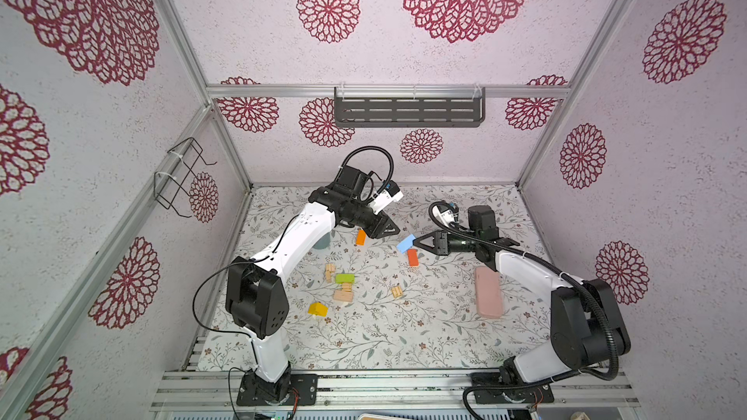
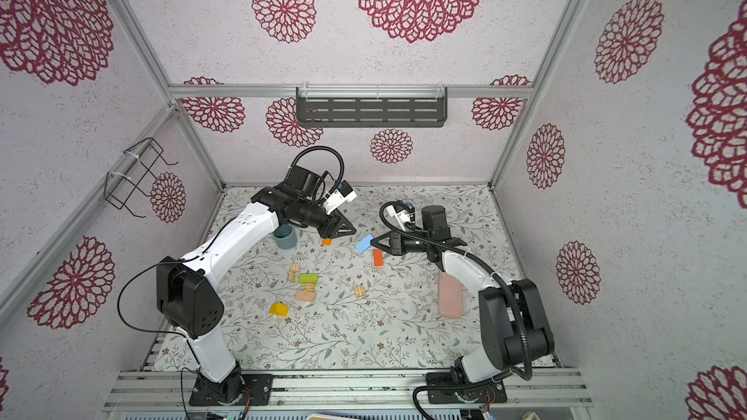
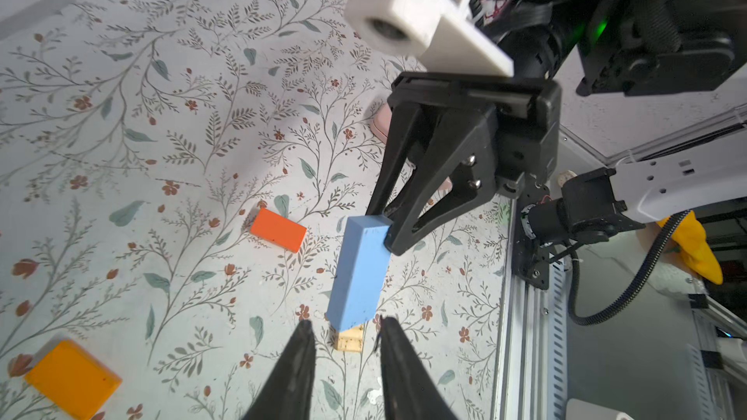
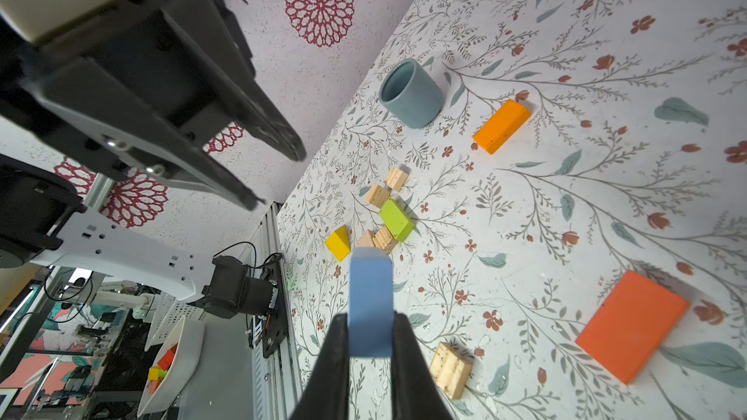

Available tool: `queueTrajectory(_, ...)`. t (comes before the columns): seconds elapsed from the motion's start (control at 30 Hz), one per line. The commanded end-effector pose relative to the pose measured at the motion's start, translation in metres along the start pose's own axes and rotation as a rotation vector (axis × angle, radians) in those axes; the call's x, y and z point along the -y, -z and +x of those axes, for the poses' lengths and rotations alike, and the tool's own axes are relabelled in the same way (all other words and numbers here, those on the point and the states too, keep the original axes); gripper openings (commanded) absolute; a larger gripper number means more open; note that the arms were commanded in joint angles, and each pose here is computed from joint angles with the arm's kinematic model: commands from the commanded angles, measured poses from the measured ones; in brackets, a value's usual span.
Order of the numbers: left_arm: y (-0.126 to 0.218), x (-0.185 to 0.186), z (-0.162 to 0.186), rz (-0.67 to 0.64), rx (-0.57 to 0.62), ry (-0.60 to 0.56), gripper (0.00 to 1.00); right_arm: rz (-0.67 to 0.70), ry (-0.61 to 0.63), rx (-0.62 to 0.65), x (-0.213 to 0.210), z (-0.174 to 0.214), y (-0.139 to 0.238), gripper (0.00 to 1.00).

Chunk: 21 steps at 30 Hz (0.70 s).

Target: Build the wood block tower

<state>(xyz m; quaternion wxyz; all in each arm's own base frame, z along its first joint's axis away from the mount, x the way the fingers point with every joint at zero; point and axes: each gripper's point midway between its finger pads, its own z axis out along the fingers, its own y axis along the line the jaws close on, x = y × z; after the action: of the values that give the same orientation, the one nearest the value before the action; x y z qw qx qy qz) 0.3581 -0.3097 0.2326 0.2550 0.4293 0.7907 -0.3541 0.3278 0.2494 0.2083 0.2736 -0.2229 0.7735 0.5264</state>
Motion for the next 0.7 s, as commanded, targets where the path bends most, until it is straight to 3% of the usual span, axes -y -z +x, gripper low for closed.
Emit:
queueTrajectory(0.0, 0.007, 0.001, -0.01, 0.055, 0.044, -0.017, 0.29, -0.04, 0.123, -0.009, -0.018, -0.022, 0.003, 0.0)
queueTrajectory(0.43, 0.026, -0.02, -0.044, 0.145, 0.161, -0.028, 0.27, -0.153, 0.199, -0.075, -0.025, -0.07, -0.003, 0.0)
queueTrajectory(0.47, 0.013, -0.03, -0.036, 0.165, 0.135, 0.0, 0.27, -0.163, 0.202, -0.086, -0.026, -0.071, -0.003, 0.0)
queueTrajectory(0.67, 0.007, -0.036, -0.04, 0.184, 0.124, 0.0, 0.32, -0.186, 0.22, -0.117, -0.024, -0.082, -0.004, 0.0)
